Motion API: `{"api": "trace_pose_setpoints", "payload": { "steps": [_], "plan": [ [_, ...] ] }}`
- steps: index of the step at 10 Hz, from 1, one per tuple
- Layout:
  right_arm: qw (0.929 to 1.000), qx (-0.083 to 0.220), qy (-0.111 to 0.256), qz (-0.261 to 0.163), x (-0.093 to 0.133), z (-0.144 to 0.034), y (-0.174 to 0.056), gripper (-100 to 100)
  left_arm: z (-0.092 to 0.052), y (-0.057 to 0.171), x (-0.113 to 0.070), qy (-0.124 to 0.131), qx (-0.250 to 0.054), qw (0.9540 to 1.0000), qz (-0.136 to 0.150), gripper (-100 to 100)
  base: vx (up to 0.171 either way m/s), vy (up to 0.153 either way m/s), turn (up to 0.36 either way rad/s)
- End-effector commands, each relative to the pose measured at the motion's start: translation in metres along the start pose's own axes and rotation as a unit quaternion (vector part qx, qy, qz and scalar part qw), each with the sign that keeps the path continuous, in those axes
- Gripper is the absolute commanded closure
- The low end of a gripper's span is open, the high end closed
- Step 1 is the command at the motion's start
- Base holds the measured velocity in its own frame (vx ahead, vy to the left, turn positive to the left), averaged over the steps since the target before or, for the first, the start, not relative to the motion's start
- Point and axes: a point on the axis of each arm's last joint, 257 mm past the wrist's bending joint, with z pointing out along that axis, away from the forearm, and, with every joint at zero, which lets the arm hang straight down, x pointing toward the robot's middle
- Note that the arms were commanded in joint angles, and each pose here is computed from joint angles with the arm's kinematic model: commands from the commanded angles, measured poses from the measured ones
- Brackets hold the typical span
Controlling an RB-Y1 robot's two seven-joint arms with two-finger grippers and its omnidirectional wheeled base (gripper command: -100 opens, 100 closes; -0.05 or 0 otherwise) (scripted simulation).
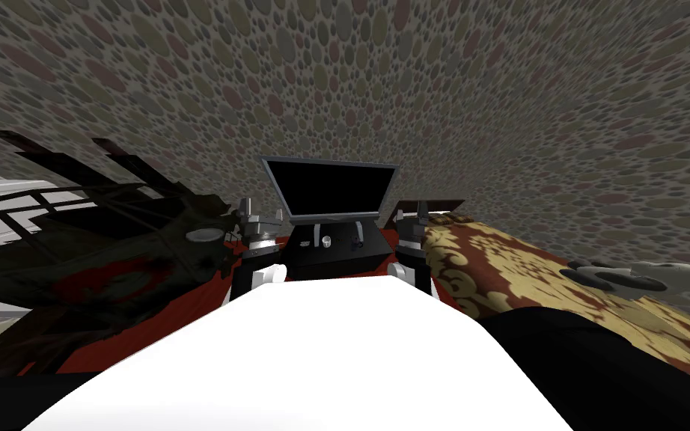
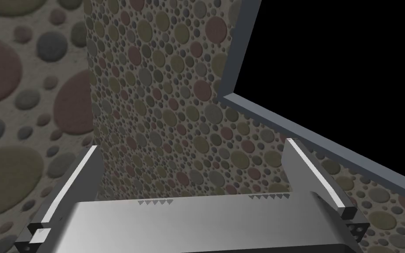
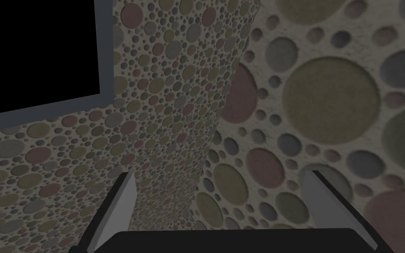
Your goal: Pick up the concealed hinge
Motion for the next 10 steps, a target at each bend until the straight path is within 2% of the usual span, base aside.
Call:
{"api": "trace_pose_setpoints", "payload": {
  "steps": [1, 5, 7, 9, 10],
  "plan": [
    [1.0000, 0.000, 0.000, 0.000, 0.000, 0.000, 0.000, 0, 0.000, 0.007, 0.003, 0.013, -0.011, 0.9998, 0.005, -100, -0.017, 0.020, -0.009],
    [1.0000, 0.000, 0.000, 0.000, 0.000, 0.000, 0.000, 0, -0.005, 0.048, 0.009, 0.048, -0.069, 0.9963, 0.016, -100, -0.045, 0.080, -0.037],
    [1.0000, 0.000, 0.000, 0.000, 0.000, 0.000, 0.000, 0, -0.010, 0.079, 0.008, 0.058, -0.112, 0.9919, 0.019, -100, -0.078, 0.135, -0.071],
    [1.0000, 0.000, 0.000, 0.000, 0.000, 0.000, 0.000, 0, -0.017, 0.113, 0.005, 0.063, -0.157, 0.9853, 0.021, -100, -0.072, 0.171, -0.110],
    [1.0000, 0.000, 0.000, 0.000, 0.000, 0.000, 0.000, 0, -0.019, 0.117, 0.003, 0.061, -0.162, 0.9846, 0.022, -100, -0.048, 0.114, -0.047]
  ]
}}
